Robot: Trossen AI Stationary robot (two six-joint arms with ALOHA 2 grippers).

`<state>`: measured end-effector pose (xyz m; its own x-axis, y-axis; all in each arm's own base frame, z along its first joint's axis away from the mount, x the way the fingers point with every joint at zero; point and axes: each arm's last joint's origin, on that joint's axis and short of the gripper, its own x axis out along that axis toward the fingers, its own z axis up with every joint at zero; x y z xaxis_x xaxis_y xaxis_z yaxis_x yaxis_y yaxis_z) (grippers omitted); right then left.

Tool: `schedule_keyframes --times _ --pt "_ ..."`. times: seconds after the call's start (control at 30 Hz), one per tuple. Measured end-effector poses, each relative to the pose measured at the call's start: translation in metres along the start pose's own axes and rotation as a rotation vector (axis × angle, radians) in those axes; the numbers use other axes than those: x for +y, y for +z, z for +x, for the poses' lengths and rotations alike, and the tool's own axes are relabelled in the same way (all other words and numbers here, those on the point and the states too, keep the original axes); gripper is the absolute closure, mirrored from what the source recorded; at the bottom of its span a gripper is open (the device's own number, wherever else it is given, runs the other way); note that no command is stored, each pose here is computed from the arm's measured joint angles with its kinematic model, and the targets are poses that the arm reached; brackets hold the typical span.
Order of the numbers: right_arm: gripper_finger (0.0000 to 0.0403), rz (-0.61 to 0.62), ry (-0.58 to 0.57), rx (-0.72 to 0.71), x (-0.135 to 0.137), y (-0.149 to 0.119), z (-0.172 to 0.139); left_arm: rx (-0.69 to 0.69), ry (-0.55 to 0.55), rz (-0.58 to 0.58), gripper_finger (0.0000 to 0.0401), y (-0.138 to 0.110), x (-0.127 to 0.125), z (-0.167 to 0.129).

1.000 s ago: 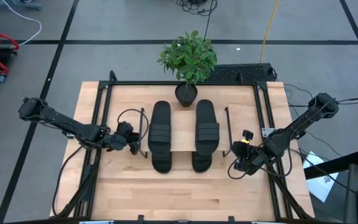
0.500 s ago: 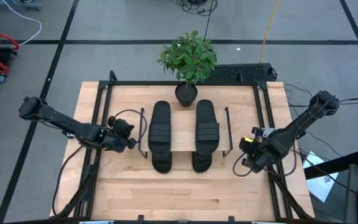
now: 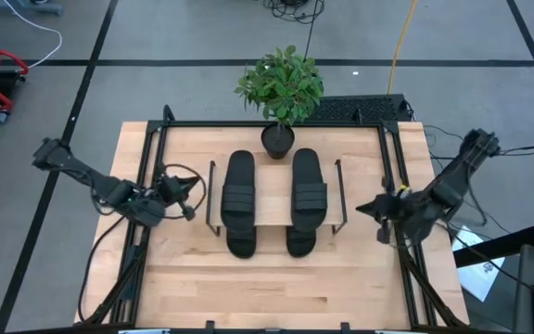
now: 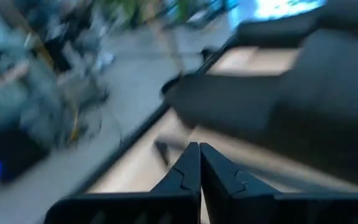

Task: Pick and place slides into the shelf
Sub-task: Return to Home Position

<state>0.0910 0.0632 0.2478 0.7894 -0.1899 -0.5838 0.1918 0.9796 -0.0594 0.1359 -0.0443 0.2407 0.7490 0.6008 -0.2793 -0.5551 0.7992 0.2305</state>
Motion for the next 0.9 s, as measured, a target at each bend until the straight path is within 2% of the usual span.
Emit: schedule_keyframes --times 0.07,0.23,0.3,0.43,0.57,0.67,0.77,0.9 --pt "0.0403 -0.025 0.070 -0.093 -0.001 0.009 -0.006 -0.060 -0.095 0.094 0.0400 0.012 -0.004 -0.004" --pt "0.0403 -0.185 0.346 -0.318 0.013 0.037 -0.017 -0.336 -0.571 0.336 0.0401 0.037 -0.021 -0.015" --pt "0.0403 -0.230 0.374 -0.409 0.018 0.047 -0.018 -0.453 -0.654 0.386 0.0401 0.044 -0.025 -0.018" --pt "0.0403 -0.276 0.316 -0.524 0.012 0.059 -0.021 -0.552 -0.590 0.386 0.0401 0.063 -0.020 -0.022" --pt "0.0403 -0.246 0.248 -0.575 -0.007 0.067 -0.032 -0.501 -0.465 0.408 0.0401 0.084 -0.005 -0.025" --pt "0.0403 -0.214 0.228 -0.596 -0.024 0.067 -0.046 -0.515 -0.473 0.382 0.0401 0.098 0.010 -0.038" --pt "0.0403 -0.155 0.246 -0.597 -0.041 0.056 -0.058 -0.542 -0.506 0.359 0.0401 0.092 0.025 -0.049" --pt "0.0403 -0.110 0.254 -0.577 -0.054 0.033 -0.058 -0.607 -0.517 0.319 0.0401 0.066 0.036 -0.050"
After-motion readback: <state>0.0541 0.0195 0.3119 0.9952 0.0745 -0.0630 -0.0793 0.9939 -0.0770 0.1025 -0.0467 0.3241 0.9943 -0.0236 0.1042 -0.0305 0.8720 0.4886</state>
